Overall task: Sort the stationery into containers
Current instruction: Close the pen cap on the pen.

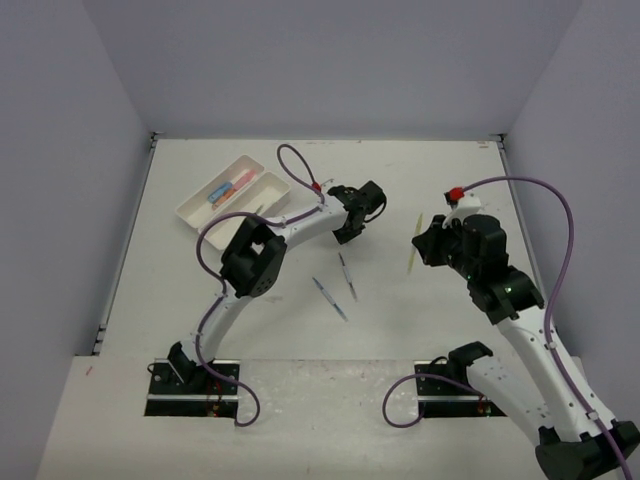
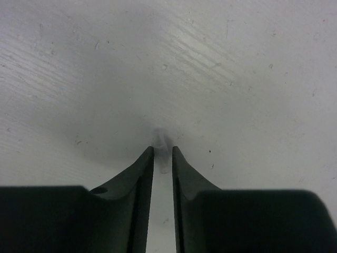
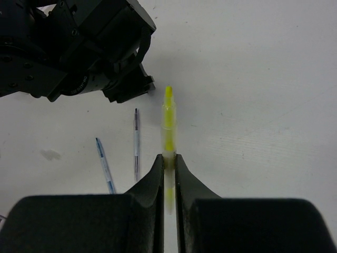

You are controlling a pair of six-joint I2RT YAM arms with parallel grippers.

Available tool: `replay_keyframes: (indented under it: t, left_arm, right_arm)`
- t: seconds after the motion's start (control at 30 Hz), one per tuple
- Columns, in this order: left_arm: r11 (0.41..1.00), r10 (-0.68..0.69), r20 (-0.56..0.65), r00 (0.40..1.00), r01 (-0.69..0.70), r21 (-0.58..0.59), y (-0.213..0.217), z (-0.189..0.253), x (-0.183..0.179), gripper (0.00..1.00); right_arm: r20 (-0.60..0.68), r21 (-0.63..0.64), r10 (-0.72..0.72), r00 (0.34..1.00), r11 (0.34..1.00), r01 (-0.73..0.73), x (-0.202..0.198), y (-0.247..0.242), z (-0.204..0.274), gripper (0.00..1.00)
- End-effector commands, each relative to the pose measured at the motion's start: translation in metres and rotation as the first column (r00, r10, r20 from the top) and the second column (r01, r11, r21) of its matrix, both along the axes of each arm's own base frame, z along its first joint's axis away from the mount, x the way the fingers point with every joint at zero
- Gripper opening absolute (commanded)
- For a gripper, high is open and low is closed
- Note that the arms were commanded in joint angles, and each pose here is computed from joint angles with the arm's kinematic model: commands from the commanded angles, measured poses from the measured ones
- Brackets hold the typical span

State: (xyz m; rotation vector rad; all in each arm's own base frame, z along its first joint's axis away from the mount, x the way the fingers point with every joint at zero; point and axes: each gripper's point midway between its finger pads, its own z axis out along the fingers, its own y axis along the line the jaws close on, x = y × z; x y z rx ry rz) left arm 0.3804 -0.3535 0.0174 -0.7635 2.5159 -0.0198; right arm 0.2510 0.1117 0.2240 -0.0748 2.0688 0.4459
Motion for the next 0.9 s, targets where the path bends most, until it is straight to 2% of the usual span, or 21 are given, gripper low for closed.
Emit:
replay_keyframes:
  t: [0.0,0.1,0.2,0.3,0.37,0.43,0.5,0.53,0.63,0.7,0.77,0.8,0.83,0.87]
  left_arm:
    - [0.997,-0.020,-0.057,0.998,0.024,0.077,0.014,-0.021,-0.006,0.11]
    - [0.997,-0.032,-0.073,0.997,0.038,0.071,0.018,-0.024,-0.007,0.00]
    - [0.996,-0.069,-0.091,0.993,0.073,0.048,0.022,-0.028,-0.007,0.00]
    - [0.989,-0.148,-0.049,0.988,0.146,-0.033,0.010,-0.018,0.003,0.00]
    - [0.981,-0.190,-0.019,0.982,0.189,-0.046,0.009,-0.009,0.007,0.00]
    - [0.969,-0.240,0.051,0.969,0.243,-0.047,0.008,0.013,0.015,0.00]
    - [0.950,-0.304,0.179,0.936,0.312,-0.021,0.009,0.056,0.027,0.00]
    - [0.938,-0.329,0.276,0.903,0.347,-0.017,0.009,0.095,0.034,0.00]
    - [0.904,-0.384,0.425,0.820,0.427,-0.005,0.023,0.147,0.029,0.00]
    - [0.846,-0.422,0.600,0.680,0.533,-0.009,0.025,0.212,0.019,0.00]
    - [0.791,-0.447,0.683,0.577,0.612,0.000,0.034,0.236,-0.007,0.00]
    - [0.760,-0.433,0.751,0.499,0.649,0.007,0.032,0.270,-0.015,0.00]
    - [0.730,-0.450,0.761,0.467,0.684,0.012,0.035,0.266,-0.029,0.00]
    - [0.681,-0.425,0.825,0.374,0.732,0.019,0.039,0.296,-0.051,0.00]
  right_arm:
    - [0.067,0.010,0.003,0.998,1.000,-0.004,0.001,-0.001,0.013,0.00]
    - [0.077,0.015,0.005,0.997,1.000,-0.006,0.000,-0.001,0.016,0.00]
    - [0.076,0.019,0.018,0.997,1.000,-0.020,0.000,0.002,0.014,0.00]
    - [0.072,0.025,0.035,0.997,0.999,-0.037,-0.001,0.005,0.014,0.00]
    - [0.076,0.039,0.068,0.995,0.997,-0.071,-0.003,0.011,0.014,0.00]
    - [0.082,0.057,0.106,0.991,0.992,-0.111,-0.005,0.018,0.016,0.00]
    - [0.091,0.095,0.192,0.977,0.975,-0.200,-0.011,0.033,0.018,0.00]
    - [0.115,0.115,0.228,0.967,0.964,-0.241,-0.012,0.041,0.023,0.00]
    - [0.152,0.211,0.359,0.921,0.898,-0.385,-0.027,0.067,0.028,0.00]
    - [0.224,0.320,0.493,0.841,0.778,-0.542,-0.048,0.094,0.044,0.00]
    - [0.273,0.394,0.613,0.741,0.632,-0.668,-0.076,0.121,0.045,0.00]
    - [0.273,0.408,0.597,0.754,0.638,-0.653,-0.072,0.122,0.041,0.00]
    - [0.265,0.414,0.627,0.732,0.612,-0.674,-0.083,0.136,0.034,0.00]
    - [0.321,0.420,0.629,0.708,0.576,-0.702,-0.088,0.148,0.043,0.00]
